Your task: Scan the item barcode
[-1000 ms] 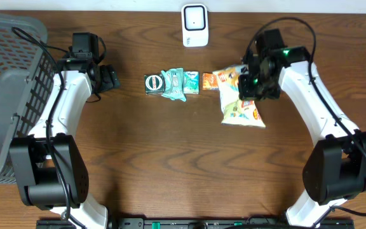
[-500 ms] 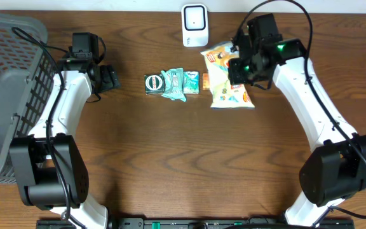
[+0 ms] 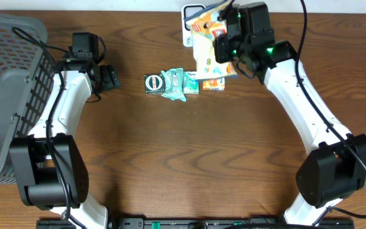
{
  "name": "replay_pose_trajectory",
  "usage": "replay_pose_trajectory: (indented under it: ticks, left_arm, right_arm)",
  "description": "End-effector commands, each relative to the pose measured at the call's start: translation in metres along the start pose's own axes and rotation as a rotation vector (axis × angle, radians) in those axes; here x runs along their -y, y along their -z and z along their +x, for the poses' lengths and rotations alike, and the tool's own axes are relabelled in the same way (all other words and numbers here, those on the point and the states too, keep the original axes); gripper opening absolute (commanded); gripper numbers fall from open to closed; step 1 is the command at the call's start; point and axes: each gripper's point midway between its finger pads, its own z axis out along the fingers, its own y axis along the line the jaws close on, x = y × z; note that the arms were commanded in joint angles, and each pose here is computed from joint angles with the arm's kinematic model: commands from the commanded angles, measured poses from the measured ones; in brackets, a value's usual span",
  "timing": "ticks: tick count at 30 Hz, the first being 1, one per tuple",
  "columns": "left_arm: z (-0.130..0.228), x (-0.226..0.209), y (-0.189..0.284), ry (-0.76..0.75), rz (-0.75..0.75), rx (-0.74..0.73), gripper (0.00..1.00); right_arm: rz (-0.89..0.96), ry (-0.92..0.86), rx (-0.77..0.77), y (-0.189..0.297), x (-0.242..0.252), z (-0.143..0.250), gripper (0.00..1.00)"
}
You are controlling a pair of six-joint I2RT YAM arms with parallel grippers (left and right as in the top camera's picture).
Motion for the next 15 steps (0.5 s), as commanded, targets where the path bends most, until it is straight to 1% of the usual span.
replay_pose_trajectory:
  ticks: [1, 3, 5, 6, 10, 12, 15]
  left_arm:
    - [0.002, -0.001, -0.001, -0.015, -0.007, -0.004, 0.98]
    - [0.002, -0.001, -0.001, -0.014, -0.007, -0.004, 0.97]
    - [0.002, -0.001, -0.001, -0.014, -0.007, -0.004, 0.97]
    - [0.002, -0.001, -0.001, -0.014, -0.007, -0.004, 0.97]
    - [0.002, -0.001, -0.001, -0.015, -0.007, -0.004, 0.98]
    - [0.002, -0.001, -0.001, -0.015, -0.007, -0.004, 0.98]
    - [0.002, -0.001, -0.001, -0.015, -0.007, -0.004, 0.98]
  right_arm:
    - [0.008, -0.035, 0.087, -0.01, 0.001, -0.023, 0.01]
    - [-0.011, -0.07, 0.13, -0.023, 0.0, -0.036, 0.01]
    - [-0.017, -0.068, 0.14, -0.038, 0.0, -0.046, 0.01]
    - [-0.013, -0.068, 0.14, -0.053, 0.002, -0.056, 0.01]
    - [-0.009, -0.042, 0.165, -0.083, 0.005, -0.085, 0.01]
    - [0.029, -0.02, 0.208, -0.093, 0.011, -0.1, 0.01]
    - [0.148, -0.01, 0.268, -0.105, 0.031, -0.115, 0.01]
